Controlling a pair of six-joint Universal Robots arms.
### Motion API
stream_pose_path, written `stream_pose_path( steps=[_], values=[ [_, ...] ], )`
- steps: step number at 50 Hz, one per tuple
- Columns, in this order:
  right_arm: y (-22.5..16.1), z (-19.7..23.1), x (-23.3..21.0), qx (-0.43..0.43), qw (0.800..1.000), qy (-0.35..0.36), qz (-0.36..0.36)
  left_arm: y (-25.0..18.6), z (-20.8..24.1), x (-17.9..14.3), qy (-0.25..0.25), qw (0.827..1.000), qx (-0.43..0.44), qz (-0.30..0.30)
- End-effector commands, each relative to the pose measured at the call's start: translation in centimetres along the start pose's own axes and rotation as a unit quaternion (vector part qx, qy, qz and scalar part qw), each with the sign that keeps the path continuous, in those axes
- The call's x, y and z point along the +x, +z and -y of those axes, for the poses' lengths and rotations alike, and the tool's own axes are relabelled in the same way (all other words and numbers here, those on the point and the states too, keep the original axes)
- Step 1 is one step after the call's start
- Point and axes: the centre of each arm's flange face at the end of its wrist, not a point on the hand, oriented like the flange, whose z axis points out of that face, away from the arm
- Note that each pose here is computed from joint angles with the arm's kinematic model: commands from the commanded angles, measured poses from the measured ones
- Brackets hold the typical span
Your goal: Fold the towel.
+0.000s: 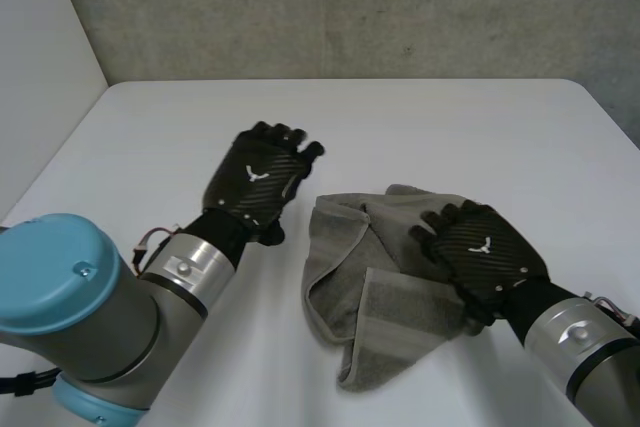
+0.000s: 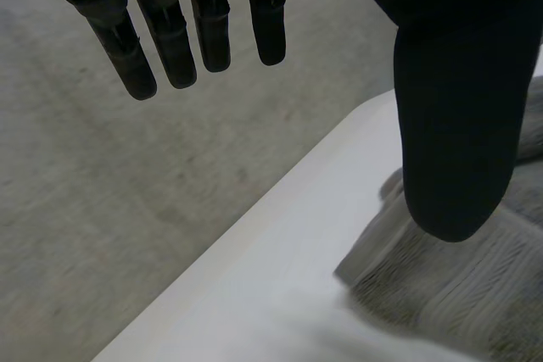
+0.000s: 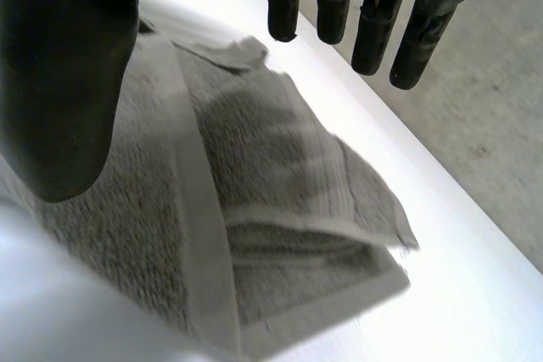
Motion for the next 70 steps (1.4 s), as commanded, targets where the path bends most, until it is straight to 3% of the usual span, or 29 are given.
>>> stream_pose_path(
  steps=[1,19,41,50,56,70],
  values=[
    [0.0,-1.3,0.6,-0.02,1.0,0.013,-0.007,0.9,-0.5,1.6,-0.002,0.997,0.011,-0.071],
    [0.9,-2.0,0.0,-0.025,0.997,0.075,0.019,1.3,-4.0,3.2,0.07,0.98,-0.055,-0.177],
    [3.8,-2.0,-2.6,-0.033,0.995,0.062,0.077,-0.5,-6.8,2.1,0.078,0.977,-0.099,-0.175],
    [4.5,-1.8,-1.5,-0.04,0.994,0.096,0.041,-0.9,-7.3,2.6,0.091,0.972,-0.099,-0.191],
    [3.4,-0.2,-0.3,-0.012,0.993,0.113,0.018,-1.0,-7.8,2.8,0.1,0.97,-0.103,-0.196],
    [2.1,-0.9,2.0,-0.018,0.992,0.125,-0.024,-0.4,-8.0,3.0,0.109,0.972,-0.081,-0.19]
  ],
)
